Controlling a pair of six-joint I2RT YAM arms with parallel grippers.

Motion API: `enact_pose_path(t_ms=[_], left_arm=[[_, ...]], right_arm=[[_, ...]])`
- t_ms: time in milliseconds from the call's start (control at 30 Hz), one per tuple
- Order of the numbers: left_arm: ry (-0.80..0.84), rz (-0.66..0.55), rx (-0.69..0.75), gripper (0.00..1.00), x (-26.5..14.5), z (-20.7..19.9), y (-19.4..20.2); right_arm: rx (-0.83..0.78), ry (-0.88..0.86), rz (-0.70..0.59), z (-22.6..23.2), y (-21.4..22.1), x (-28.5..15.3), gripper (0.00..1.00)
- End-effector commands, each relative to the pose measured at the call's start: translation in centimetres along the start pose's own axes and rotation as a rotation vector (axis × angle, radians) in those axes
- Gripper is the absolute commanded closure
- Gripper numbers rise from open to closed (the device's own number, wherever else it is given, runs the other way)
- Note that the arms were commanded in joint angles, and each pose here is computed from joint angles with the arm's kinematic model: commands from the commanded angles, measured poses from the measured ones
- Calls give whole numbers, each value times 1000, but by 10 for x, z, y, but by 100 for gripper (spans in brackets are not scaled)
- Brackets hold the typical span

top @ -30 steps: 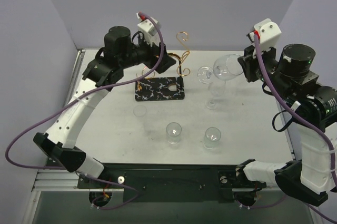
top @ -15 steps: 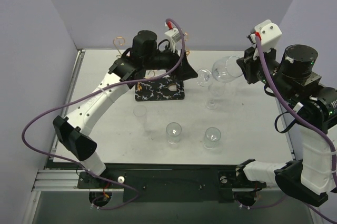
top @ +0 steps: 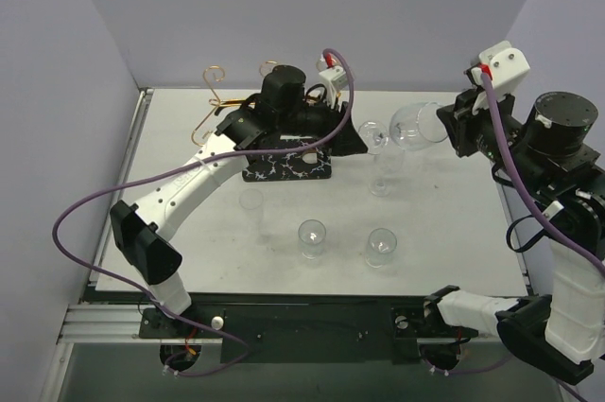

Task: Place the wine glass upside down on the wine glass rack

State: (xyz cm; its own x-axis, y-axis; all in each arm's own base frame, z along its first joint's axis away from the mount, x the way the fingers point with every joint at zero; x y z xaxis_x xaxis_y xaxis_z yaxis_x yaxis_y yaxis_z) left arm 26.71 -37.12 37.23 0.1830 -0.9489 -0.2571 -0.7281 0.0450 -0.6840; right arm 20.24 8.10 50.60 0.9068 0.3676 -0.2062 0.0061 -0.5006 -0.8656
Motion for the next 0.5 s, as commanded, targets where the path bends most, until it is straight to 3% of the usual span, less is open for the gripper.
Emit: enact_pose_path(t_ms=[0,467], left_arm=[[22,-38,24,47,8,-8,-10],[62,-31,-15,48,13,-13,-9]], right_arm=[[37,55,-101,-11,-19,-11,100],[53,57,-89,-11,-13,-10,100]])
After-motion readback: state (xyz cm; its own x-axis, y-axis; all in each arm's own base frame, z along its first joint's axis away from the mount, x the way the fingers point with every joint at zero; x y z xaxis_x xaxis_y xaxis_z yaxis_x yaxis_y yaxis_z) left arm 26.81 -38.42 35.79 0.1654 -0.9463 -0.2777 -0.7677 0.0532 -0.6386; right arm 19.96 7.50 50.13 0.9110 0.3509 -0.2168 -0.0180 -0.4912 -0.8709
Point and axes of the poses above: each gripper's point midway between its finger pads, its own x axis out along the fingers, its own z axis along the line the jaws close on, y = z × x, the point moved 4 cm from there along -x, back along the fingers, and after that the axes turned 15 degrees about -x, right-handed, at the moved point
